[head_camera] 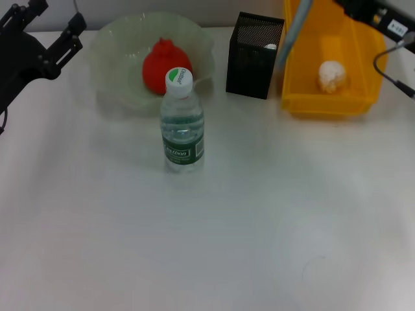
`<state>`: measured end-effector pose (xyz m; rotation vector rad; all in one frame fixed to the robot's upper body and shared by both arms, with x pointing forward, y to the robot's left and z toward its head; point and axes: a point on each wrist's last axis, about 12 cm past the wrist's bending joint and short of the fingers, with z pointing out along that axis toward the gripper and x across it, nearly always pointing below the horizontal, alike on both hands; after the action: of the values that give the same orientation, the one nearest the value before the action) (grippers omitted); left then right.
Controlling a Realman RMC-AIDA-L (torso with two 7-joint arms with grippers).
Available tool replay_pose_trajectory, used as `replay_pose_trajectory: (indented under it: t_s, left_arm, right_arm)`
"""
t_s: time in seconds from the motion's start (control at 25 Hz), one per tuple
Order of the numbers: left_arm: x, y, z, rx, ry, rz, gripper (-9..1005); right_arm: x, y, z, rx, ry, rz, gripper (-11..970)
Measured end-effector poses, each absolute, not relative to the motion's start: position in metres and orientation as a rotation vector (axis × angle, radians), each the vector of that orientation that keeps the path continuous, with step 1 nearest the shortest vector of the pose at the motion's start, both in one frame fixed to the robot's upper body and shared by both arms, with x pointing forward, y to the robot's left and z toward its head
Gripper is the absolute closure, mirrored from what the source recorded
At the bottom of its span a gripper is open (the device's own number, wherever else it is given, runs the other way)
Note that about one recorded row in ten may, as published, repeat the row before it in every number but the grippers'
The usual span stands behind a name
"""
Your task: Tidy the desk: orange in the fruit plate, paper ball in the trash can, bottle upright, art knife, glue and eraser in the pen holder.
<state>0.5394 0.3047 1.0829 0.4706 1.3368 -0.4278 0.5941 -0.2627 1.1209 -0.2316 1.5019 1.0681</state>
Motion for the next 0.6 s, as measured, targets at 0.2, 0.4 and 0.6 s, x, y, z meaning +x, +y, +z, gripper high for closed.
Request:
replay_pose_trajectory:
  t_s: [0.2, 0.4, 0.6]
  left_arm:
    - [0.543, 0.302, 1.085, 0.479, 1.328, -0.423, 275]
    - [0.543, 0.303, 1.083, 0.465, 1.334, -0.421, 275]
    - [0.541, 0.306, 1.079, 0.444, 1.348, -0.41, 275]
  right_arm:
    - [0.618, -0.239, 1.114, -0.28, 1.433, 0.802, 768]
    - [0.642, -0.216, 1.116, -0.398, 1.496, 0.637, 755]
    - [0.655, -0.204, 1.122, -0.429, 1.516, 0.587, 742]
